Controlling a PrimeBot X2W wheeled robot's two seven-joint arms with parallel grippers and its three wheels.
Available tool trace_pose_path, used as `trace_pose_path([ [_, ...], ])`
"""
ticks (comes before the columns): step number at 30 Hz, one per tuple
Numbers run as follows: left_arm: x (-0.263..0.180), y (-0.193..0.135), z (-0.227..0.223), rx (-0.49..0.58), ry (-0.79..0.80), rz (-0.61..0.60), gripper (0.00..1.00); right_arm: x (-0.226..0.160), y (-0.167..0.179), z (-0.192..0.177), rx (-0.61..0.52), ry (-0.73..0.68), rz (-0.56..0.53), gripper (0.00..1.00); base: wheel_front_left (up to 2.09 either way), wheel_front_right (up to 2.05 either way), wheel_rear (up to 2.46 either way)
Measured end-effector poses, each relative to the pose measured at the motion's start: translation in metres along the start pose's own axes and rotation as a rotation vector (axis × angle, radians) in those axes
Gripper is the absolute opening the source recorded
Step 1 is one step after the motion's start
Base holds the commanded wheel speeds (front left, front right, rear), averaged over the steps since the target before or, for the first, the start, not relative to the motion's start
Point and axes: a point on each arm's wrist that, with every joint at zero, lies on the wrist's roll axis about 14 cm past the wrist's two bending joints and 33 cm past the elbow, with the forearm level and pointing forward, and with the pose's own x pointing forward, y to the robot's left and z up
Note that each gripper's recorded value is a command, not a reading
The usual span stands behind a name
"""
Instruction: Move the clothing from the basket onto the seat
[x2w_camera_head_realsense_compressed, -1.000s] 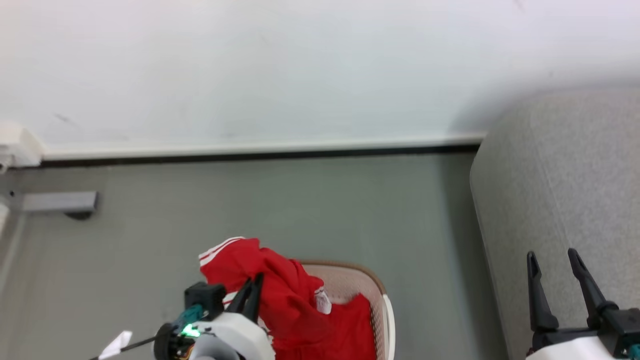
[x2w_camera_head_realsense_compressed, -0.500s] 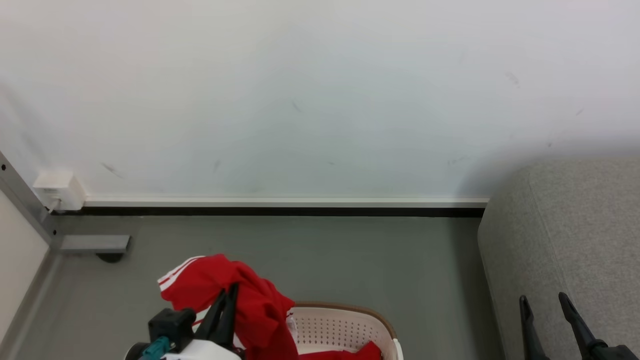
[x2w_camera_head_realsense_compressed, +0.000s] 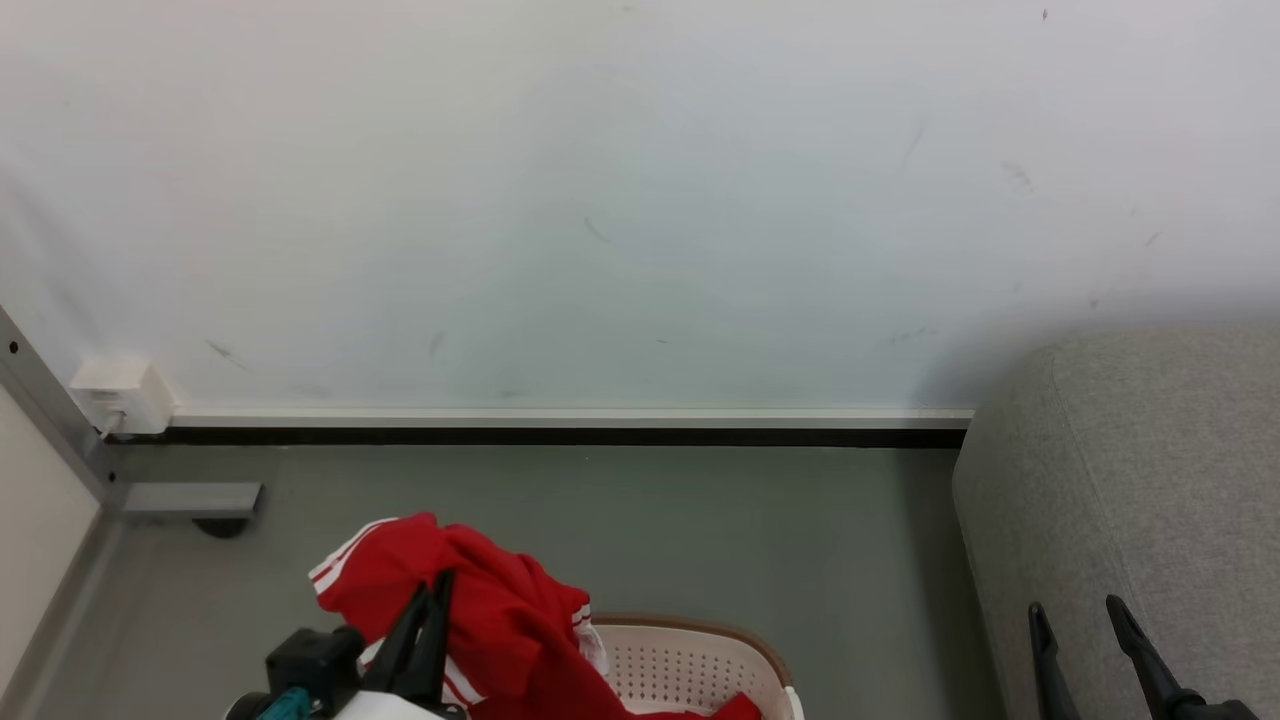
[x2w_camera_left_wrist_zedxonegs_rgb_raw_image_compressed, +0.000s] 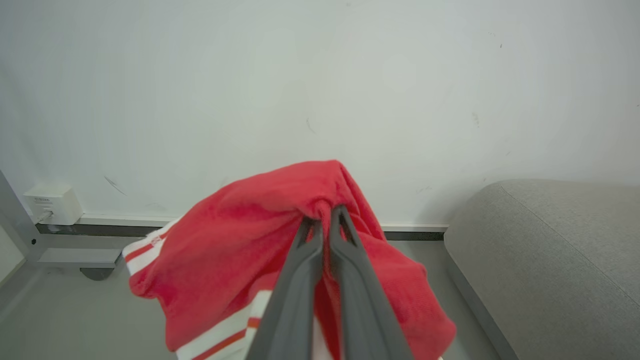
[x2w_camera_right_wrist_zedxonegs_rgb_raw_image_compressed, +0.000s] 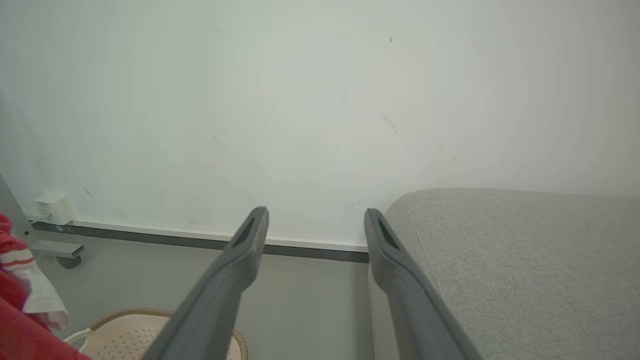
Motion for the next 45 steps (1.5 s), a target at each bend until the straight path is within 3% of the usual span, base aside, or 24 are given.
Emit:
trace_pose_path([
  [8,0.002,-0.004,0.0,0.008,-0.001,-0.018,0.0,0.001,0.004,0.0,0.002,-0.001,0.013,1.0,0.0,0.0,0.0],
  [13,0.006,-0.014,0.009,0.009,-0.029,-0.052,0.0,0.007,0.029,0.011,0.009,-0.035,0.088,1.0,0.0,0.0,0.0],
  [30,0.018,-0.098,0.057,0.0,-0.147,-0.301,0.0,-0.004,0.188,0.042,0.003,-0.126,0.589,1.0,0.0,0.0,0.0],
  [38,0.009,-0.14,0.066,0.003,-0.16,-0.428,0.0,-0.001,0.203,0.053,-0.006,-0.154,0.646,1.0,0.0,0.0,0.0],
  [45,0.0,-0.16,0.075,-0.005,-0.167,-0.486,0.0,0.013,0.179,0.055,-0.057,-0.169,0.569,1.0,0.0,0.0,0.0],
])
